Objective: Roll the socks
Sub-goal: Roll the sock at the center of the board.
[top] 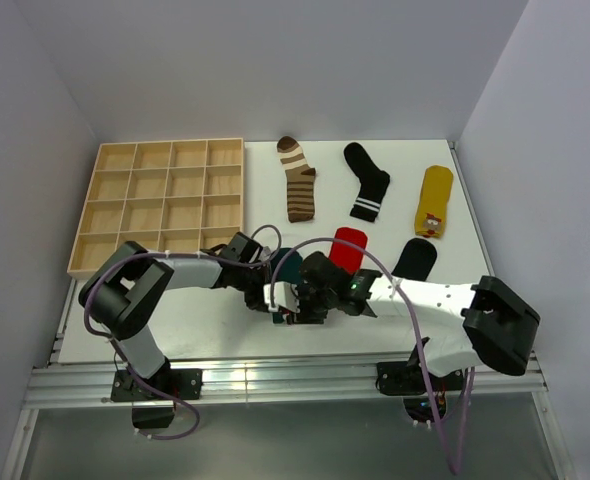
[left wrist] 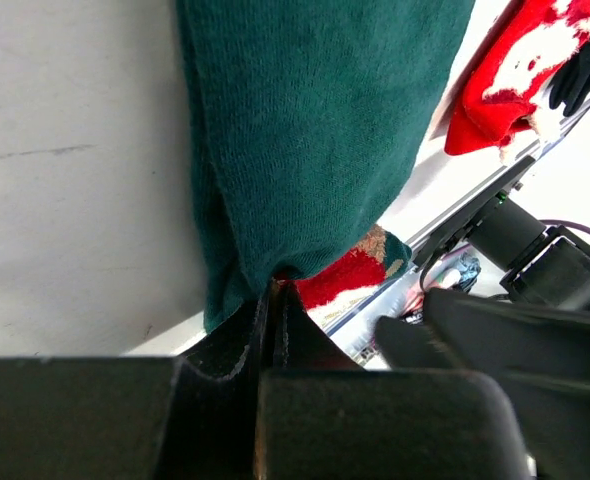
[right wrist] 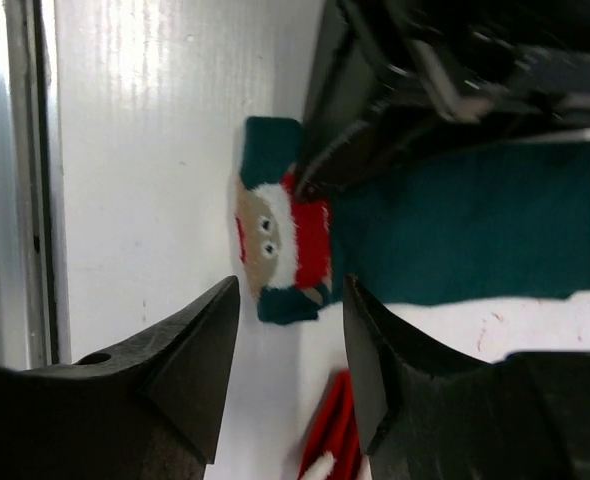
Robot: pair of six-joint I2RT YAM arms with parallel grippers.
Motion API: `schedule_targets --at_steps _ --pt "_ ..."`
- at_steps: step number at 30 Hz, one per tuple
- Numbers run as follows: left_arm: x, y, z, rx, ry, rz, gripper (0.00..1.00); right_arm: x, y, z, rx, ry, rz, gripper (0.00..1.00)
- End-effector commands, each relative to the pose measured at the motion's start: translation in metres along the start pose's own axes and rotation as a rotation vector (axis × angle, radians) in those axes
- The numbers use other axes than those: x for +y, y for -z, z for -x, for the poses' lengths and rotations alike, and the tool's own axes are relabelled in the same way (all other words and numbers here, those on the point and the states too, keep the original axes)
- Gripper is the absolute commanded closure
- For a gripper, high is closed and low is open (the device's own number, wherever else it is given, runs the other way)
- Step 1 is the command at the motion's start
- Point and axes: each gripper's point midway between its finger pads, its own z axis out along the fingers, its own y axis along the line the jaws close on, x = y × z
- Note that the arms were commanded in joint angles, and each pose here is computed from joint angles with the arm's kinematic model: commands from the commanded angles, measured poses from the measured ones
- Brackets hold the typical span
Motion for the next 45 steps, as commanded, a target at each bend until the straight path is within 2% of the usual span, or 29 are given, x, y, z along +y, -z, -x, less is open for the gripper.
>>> schedule_targets --at_steps 1,14,16,18,21,24,31,40,45 --pt "0.025 -0.003 -0.003 0.012 0.016 0.099 0.99 -0.002 -0.009 0.009 -0.003 0.071 -0.032 0.46" --pt "0.026 -0.003 -0.002 0.018 0.017 0.093 0.97 0.008 -0.028 0.001 0.1 0.113 -0.014 0.48" --pt "0.025 -0.003 -0.001 0.017 0.014 0.087 0.96 0.008 -0.032 -0.004 0.126 0.104 -0.007 0.52" --pt "0.025 -0.003 -0.001 0.017 0.019 0.083 0.95 0.007 -0.033 -0.007 0.147 0.087 -0.012 0.6" --pt "0.022 -0.002 -0.001 0.014 0.022 0.064 0.92 0.011 -0.033 -0.012 0.159 0.069 0.004 0.67" --pt "0.019 -0.001 -0.001 0.003 0.027 0.043 0.88 0.016 -0.029 -0.013 0.151 0.022 0.055 0.74" --pt "0.002 0.004 0.005 -0.058 0.043 -0.043 0.76 0.013 -0.014 -0.025 0.159 -0.158 0.228 0.82" --pt "-0.013 0.009 0.021 -0.154 0.037 -0.1 0.75 0.011 -0.008 -0.046 0.171 -0.387 0.439 0.84" --pt "-0.015 0.01 0.028 -0.198 0.027 -0.109 0.75 0.004 -0.004 -0.043 0.187 -0.517 0.559 0.84"
